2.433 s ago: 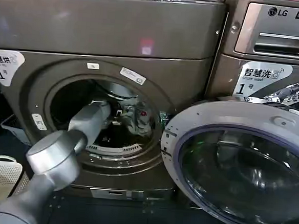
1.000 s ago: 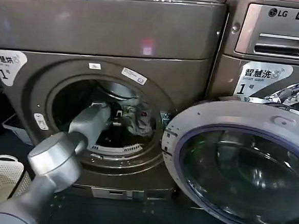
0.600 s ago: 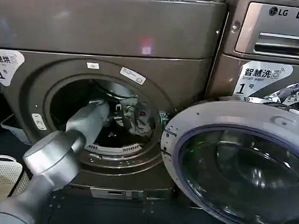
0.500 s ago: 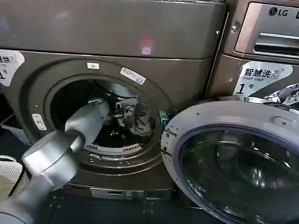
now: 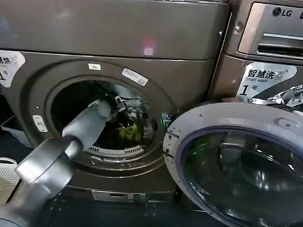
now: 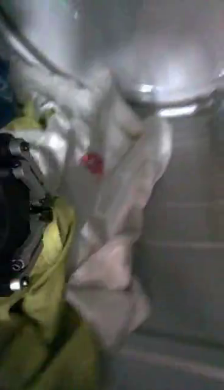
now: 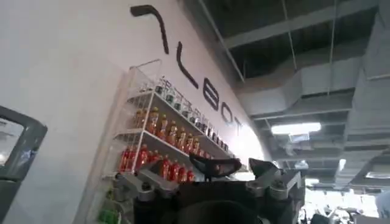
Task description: Grasp the clothes from the dryer.
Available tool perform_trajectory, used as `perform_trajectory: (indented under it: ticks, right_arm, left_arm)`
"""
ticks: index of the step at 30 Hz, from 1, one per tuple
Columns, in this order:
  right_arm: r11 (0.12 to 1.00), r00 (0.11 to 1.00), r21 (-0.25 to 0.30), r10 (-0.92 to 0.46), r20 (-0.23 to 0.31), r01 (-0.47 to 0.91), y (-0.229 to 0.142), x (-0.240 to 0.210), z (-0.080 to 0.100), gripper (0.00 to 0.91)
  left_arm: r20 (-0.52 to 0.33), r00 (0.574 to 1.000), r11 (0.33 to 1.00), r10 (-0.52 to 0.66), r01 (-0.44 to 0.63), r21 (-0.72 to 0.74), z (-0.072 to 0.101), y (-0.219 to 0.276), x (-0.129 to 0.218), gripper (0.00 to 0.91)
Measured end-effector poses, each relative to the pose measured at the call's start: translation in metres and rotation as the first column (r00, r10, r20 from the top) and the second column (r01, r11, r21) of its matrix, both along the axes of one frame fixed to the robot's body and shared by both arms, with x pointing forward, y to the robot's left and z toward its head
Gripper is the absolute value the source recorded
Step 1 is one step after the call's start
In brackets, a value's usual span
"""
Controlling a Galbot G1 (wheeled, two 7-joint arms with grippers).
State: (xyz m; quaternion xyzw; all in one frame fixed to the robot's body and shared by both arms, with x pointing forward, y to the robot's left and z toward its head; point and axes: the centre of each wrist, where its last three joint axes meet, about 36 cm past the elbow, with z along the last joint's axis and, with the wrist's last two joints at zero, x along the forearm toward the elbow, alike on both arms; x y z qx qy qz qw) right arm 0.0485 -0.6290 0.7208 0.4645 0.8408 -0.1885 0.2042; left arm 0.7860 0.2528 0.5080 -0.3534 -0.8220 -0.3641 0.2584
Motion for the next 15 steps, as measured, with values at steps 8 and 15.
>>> perform_trajectory:
  ticks: [8, 15]
  right_arm:
    - [1.000, 1.000, 0.004, 0.006, 0.002, -0.006, -0.001, 0.004, -0.003, 0.907]
    - [1.000, 1.000, 0.009, 0.005, 0.001, -0.005, -0.003, 0.005, -0.006, 0.907]
  left_arm:
    - [0.172, 0.977, 0.980, 0.127, -0.097, -0.171, -0.005, -0.001, -0.007, 0.000]
    - [0.269, 0.922, 0.924, 0.279, -0.181, -0.337, -0.013, -0.008, -0.015, 0.000]
